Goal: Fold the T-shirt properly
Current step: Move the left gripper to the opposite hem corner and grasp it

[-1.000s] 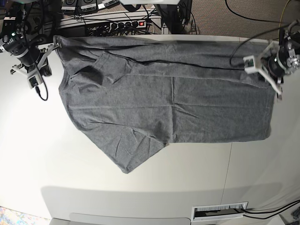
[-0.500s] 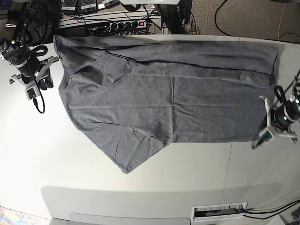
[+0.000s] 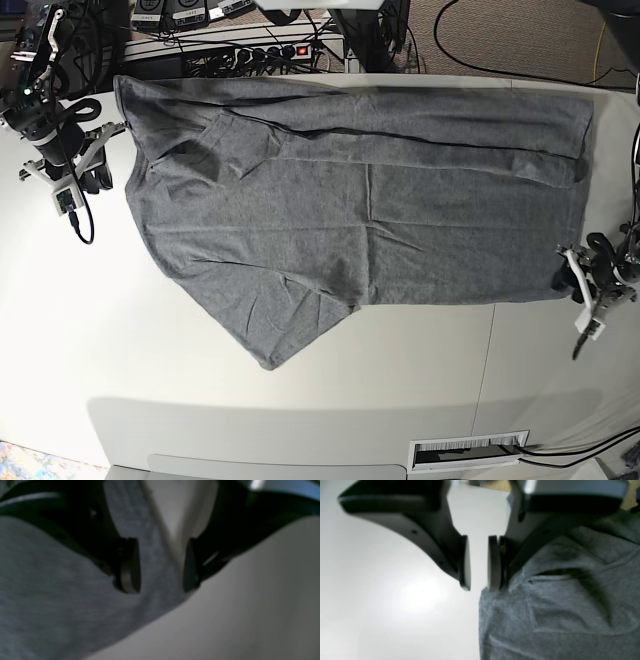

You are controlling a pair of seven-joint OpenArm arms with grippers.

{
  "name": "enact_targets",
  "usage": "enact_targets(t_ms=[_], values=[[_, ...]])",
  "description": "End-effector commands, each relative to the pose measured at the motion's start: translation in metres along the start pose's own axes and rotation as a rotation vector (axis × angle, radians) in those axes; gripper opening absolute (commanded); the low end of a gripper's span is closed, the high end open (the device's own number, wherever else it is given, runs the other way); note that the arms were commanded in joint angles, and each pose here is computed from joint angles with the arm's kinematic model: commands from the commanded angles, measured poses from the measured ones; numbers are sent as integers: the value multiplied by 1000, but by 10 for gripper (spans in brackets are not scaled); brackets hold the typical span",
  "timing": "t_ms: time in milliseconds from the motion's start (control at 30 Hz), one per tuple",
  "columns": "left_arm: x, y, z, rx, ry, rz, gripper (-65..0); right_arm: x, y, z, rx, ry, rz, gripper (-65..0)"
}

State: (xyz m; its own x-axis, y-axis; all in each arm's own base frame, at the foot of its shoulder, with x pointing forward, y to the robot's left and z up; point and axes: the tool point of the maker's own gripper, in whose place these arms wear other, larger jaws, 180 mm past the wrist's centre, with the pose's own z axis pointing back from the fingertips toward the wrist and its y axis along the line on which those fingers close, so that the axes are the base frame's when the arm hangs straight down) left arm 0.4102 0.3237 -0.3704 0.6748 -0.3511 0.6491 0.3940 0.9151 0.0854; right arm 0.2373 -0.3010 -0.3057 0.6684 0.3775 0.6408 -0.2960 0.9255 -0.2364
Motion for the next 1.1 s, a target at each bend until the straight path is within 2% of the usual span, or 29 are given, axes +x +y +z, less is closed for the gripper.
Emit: enact_targets(t_ms=[0, 200, 567, 667, 767, 1067], values=[[26, 19, 11, 37, -81, 9, -353, 13, -6, 4, -15, -43, 17, -520], [27, 31, 10, 66, -98, 48, -353, 14, -6, 4, -16, -46, 16, -520], [15, 6, -14, 20, -58, 90, -354, 13, -6, 4, -16, -40, 16, -520], [7, 7, -18, 37, -30, 61, -354, 13, -6, 4, -15, -40, 16, -520], [9, 12, -17, 51, -43, 32, -354, 13, -6, 4, -14, -42, 15, -520], [21, 18, -11, 60, -79, 52, -354, 13, -6, 4, -14, -41, 15, -520]])
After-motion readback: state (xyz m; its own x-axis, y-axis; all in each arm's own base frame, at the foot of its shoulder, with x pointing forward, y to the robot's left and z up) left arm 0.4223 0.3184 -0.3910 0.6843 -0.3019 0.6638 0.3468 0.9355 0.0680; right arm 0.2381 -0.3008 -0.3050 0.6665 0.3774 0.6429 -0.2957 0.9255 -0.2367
